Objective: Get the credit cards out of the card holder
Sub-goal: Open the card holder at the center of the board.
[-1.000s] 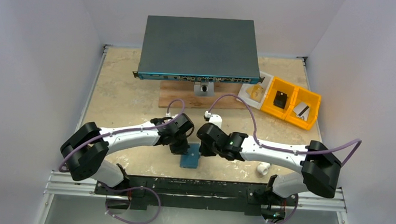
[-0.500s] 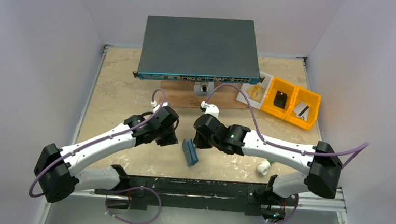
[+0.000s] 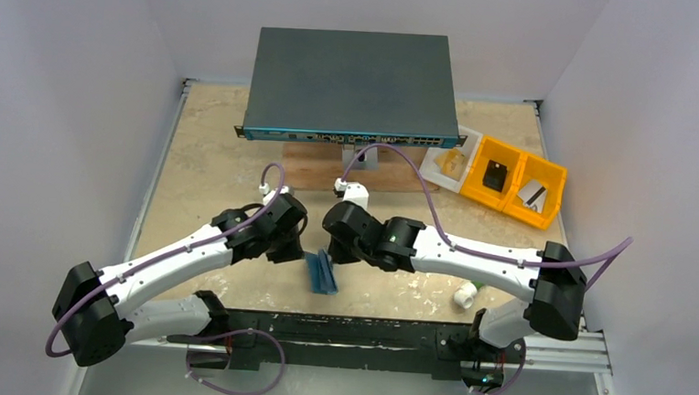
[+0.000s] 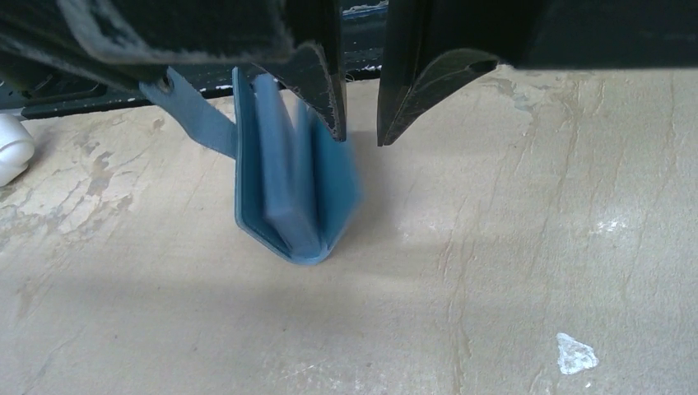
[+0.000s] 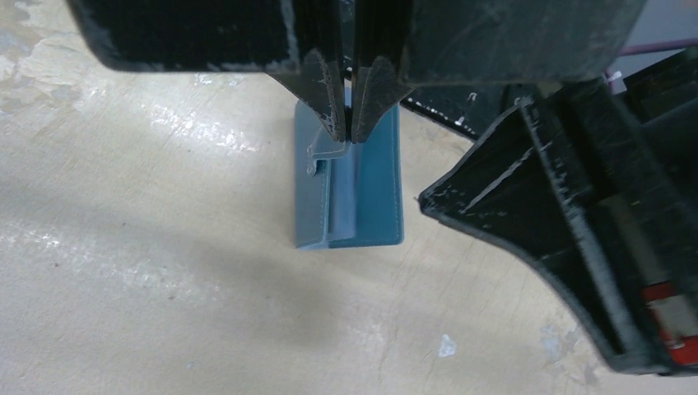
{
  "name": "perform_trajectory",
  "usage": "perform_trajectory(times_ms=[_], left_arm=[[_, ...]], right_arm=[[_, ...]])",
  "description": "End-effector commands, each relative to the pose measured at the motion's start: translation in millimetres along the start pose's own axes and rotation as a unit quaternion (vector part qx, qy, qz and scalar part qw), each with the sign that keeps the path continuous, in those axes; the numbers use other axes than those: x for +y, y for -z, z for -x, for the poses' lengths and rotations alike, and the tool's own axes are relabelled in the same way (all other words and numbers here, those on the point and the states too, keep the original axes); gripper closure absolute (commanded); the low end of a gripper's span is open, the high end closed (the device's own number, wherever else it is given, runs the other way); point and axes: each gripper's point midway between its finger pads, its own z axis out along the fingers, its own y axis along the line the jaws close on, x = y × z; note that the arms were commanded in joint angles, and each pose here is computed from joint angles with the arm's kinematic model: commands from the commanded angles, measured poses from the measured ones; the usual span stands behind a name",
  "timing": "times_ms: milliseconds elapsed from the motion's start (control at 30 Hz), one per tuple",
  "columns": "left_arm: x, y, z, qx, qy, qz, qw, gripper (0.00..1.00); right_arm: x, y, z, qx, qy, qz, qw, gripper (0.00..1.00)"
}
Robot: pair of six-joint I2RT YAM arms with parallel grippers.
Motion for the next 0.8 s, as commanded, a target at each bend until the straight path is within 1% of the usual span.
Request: perform_trajectory(times_ms=[0,167,333,433,567,767], left_arm=[[-2.9,-0.9,3.2,-0.007,0.000,-0.011,1.000,0.80],[0.0,-0.7,3.4,-0.009,-0.002,-0.007,1.000,0.80],[0.2,-7.5,-2.8,0.004,-0.002,-0.008,1.000,0.80],[-4.3,-10.5,-4.9,0.012,-0.007,-0.016,1.000,0.80],[-11.4,-14.9,-8.3,0.026,-0.014,-0.026,0.999,0.79],[-22.4,-22.5,-16.3,0.045,-0.024,-0.031,0.998,0.79]], right_arm=[[14.7,13.6,16.2,-0.028,0.000,0.007,1.000,1.00],[12.4,12.3,12.4,-0.028,-0.004,0.000,1.000,1.00],[-0.5,11.0,1.3,-0.017,-0.015,-0.016,1.000,1.00],[-19.3,11.8,-4.3,-0.022,-0.017,-0.037,0.999,1.00],[-50.0,7.6,-21.6,-0.012,-0.028,-0.066,0.997,1.00],[-83.1,-0.7,-42.5,-0.003,-0.042,-0.090,0.995,1.00]])
